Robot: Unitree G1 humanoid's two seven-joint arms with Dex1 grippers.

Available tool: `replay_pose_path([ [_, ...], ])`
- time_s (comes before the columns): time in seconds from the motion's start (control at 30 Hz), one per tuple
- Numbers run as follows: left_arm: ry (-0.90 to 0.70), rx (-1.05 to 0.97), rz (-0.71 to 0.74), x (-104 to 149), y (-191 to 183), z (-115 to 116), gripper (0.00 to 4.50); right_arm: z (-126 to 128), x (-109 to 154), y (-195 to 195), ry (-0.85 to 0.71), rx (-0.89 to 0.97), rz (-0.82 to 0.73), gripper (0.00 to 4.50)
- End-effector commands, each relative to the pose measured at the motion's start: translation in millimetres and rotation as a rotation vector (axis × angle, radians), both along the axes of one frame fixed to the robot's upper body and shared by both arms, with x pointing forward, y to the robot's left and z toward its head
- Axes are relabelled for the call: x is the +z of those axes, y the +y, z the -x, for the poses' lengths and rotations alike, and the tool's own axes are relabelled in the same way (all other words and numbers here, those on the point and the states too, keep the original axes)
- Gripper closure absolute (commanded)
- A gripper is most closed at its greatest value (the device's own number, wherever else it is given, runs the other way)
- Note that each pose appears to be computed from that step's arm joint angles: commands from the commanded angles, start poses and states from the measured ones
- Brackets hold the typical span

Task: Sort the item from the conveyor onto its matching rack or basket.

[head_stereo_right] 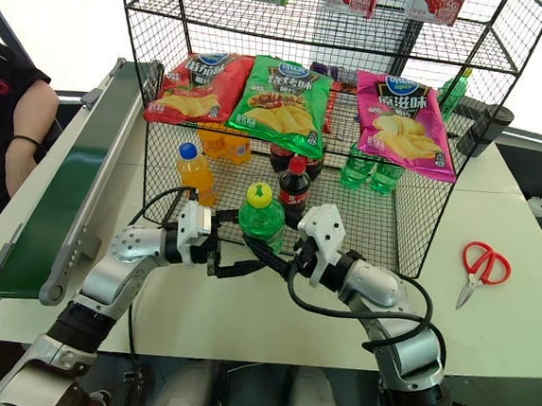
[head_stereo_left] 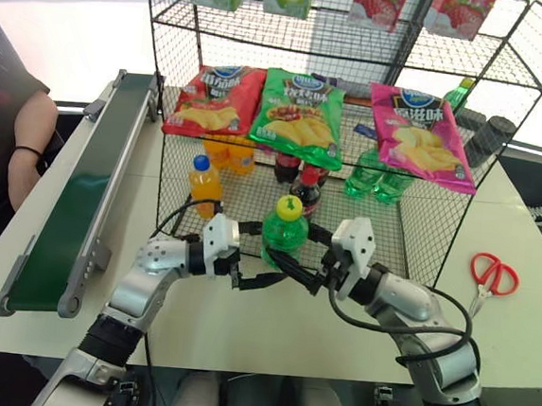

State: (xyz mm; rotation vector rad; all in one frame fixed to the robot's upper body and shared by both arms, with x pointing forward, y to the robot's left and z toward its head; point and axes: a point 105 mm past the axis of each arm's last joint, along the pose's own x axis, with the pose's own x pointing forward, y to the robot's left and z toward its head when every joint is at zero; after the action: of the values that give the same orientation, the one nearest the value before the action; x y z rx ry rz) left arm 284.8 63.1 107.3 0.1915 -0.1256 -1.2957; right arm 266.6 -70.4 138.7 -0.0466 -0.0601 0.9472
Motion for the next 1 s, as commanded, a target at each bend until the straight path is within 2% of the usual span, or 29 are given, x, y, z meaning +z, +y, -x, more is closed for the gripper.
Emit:
replay_pose_path([
  [0.03, 0.05, 0.071, -0.008, -7.2, 14.0, -2.0, 0.09, -12.8, 23.4, -34.2, -0.13, -0.205, -0.046, 1.53],
  [0.13, 0.062, 0.117, 0.007, -8.2, 21.9, -1.8, 0.09, -19.3, 15.4, -60.3, -0.127, -0.343, -0.041, 1.53],
  [0.27, 0.042, 0.193, 0.031, -5.2, 27.1, -4.3, 0.09, -30.1, -9.5, -107.4, -0.095, -0.605, -0.016, 1.53],
  [0.37, 0.032, 0.209, 0.044, -1.8, 25.2, -3.2, 0.09, -36.6, -23.5, -123.2, -0.074, -0.705, -0.026, 1.53],
  [0.7, 0.021, 0.183, 0.044, 2.9, 10.5, 3.1, 0.09, -82.7, -44.2, -148.8, -0.044, -0.881, -0.074, 1.53],
  [1.0, 0.019, 0.183, 0.043, 4.0, 9.1, 4.2, 0.09, -99.4, -51.5, -156.4, -0.022, -0.913, -0.106, 1.53],
])
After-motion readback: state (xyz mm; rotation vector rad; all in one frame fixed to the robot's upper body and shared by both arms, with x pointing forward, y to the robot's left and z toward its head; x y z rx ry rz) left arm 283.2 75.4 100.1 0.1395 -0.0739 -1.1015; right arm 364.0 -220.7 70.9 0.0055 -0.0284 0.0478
